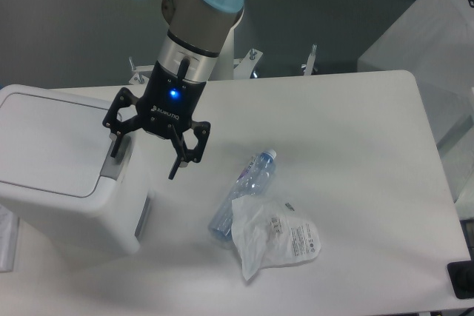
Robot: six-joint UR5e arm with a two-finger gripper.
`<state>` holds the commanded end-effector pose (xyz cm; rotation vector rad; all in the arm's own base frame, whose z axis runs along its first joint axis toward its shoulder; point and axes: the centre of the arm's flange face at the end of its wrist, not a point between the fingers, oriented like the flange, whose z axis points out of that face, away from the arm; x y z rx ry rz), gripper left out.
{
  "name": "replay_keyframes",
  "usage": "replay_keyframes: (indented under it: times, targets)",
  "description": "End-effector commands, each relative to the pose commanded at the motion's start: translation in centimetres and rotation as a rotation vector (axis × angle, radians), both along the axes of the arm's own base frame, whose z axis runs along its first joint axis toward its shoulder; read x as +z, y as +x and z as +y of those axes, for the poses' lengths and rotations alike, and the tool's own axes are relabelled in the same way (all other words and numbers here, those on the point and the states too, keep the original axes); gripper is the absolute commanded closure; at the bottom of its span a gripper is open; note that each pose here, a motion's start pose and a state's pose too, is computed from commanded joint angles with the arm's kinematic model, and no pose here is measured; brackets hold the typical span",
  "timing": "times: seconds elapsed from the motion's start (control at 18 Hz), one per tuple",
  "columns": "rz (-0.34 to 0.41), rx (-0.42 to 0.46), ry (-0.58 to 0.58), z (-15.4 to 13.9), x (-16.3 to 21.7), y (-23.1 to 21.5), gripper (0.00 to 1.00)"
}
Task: Open the trash can
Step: 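Press the gripper finger down on the lid's grey panel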
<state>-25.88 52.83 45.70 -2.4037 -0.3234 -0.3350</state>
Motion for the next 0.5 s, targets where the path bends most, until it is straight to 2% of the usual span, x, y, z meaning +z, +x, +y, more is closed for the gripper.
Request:
replay_keyframes:
  times: [0.5]
  targets:
    - [-0.002, 0.001, -0.004, 0.13, -0.57, -0.14, 0.0]
